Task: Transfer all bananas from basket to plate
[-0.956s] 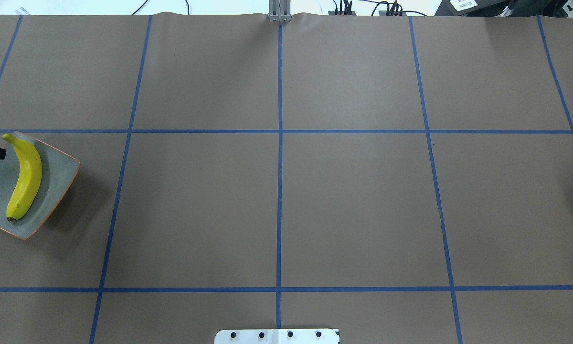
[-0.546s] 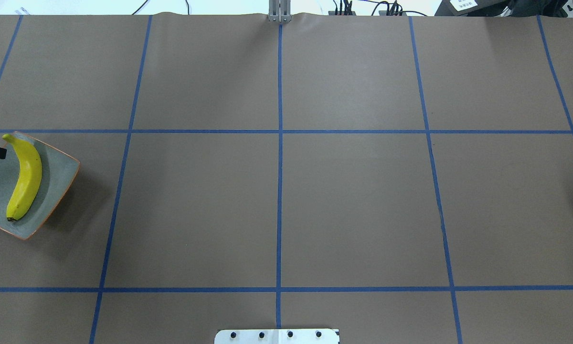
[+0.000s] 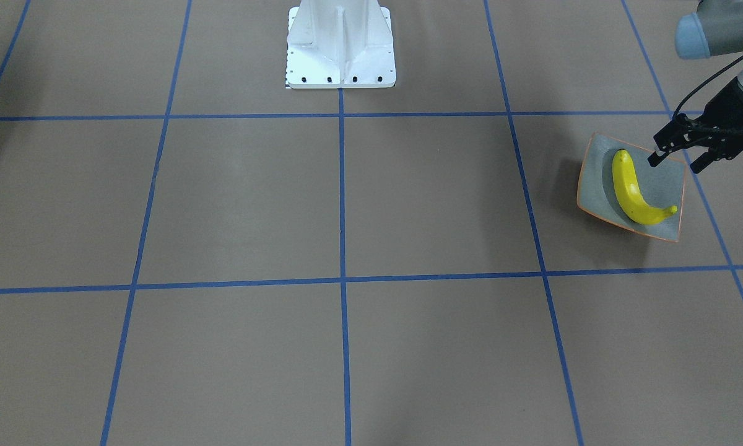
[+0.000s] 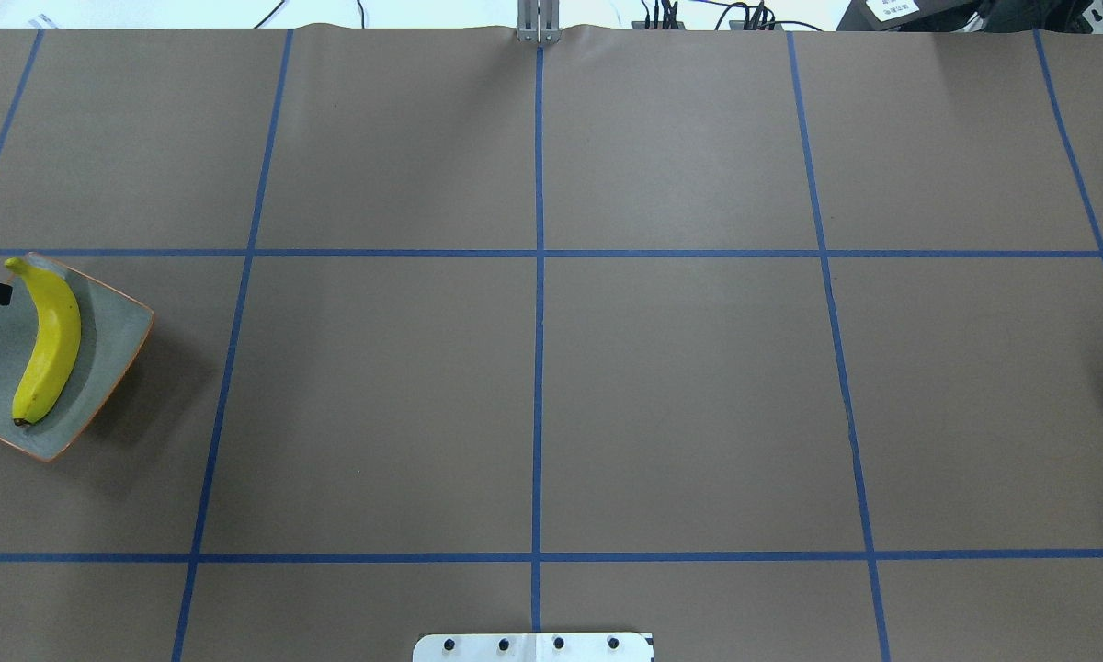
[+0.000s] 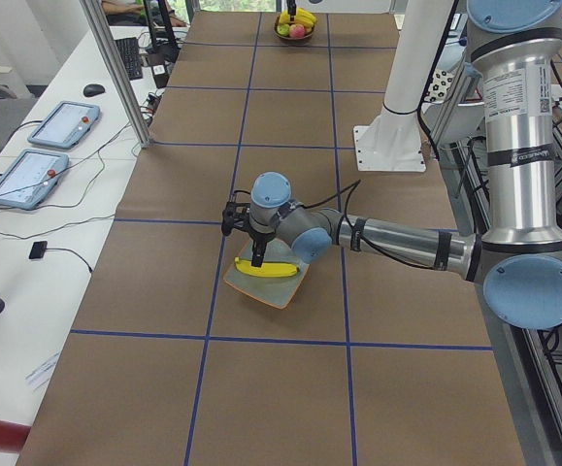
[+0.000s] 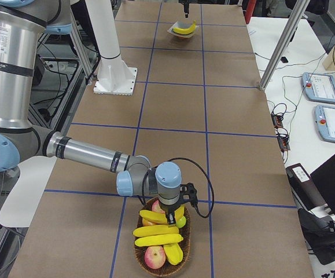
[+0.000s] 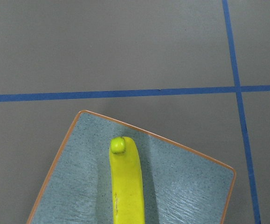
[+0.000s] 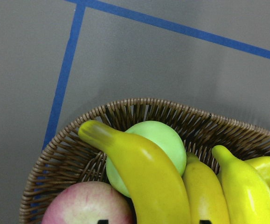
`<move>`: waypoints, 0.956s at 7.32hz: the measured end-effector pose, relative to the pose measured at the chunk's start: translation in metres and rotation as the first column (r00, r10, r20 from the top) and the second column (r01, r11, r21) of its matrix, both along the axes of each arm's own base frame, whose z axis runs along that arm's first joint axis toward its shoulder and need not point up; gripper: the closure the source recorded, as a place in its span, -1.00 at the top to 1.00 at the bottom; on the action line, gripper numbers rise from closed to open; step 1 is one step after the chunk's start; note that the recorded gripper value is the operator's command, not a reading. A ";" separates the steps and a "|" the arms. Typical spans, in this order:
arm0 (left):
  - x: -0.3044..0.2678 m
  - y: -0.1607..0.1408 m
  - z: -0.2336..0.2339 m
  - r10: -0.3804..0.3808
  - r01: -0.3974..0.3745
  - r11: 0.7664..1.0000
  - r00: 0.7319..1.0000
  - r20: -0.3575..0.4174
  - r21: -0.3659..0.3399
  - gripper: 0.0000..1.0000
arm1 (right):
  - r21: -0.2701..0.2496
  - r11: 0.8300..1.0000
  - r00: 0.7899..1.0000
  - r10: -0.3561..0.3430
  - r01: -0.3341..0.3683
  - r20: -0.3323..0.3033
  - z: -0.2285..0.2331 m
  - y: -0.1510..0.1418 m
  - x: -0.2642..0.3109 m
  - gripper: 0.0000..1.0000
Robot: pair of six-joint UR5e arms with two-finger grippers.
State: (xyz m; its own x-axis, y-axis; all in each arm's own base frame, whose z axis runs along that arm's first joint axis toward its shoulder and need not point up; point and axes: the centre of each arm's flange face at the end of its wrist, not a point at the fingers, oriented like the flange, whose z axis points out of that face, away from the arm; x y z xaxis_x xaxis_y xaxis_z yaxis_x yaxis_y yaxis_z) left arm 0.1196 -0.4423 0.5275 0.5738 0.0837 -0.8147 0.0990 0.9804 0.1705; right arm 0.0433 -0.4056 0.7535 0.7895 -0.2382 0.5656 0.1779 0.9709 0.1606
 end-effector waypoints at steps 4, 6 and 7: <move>-0.003 0.001 -0.003 -0.005 0.005 1.000 1.000 -0.004 0.005 1.00 | 0.014 1.000 0.999 -0.023 0.024 -0.024 0.004 -0.001 0.001 -0.01; -0.012 0.001 -0.006 -0.007 0.007 1.000 1.000 -0.026 0.000 1.00 | 0.017 0.999 0.999 -0.027 0.028 -0.038 0.005 -0.002 0.002 -1.00; -0.018 0.001 -0.008 -0.010 0.010 1.000 0.999 -0.040 -0.004 1.00 | 0.023 0.999 0.999 -0.027 0.028 -0.039 0.003 -0.005 0.002 -1.00</move>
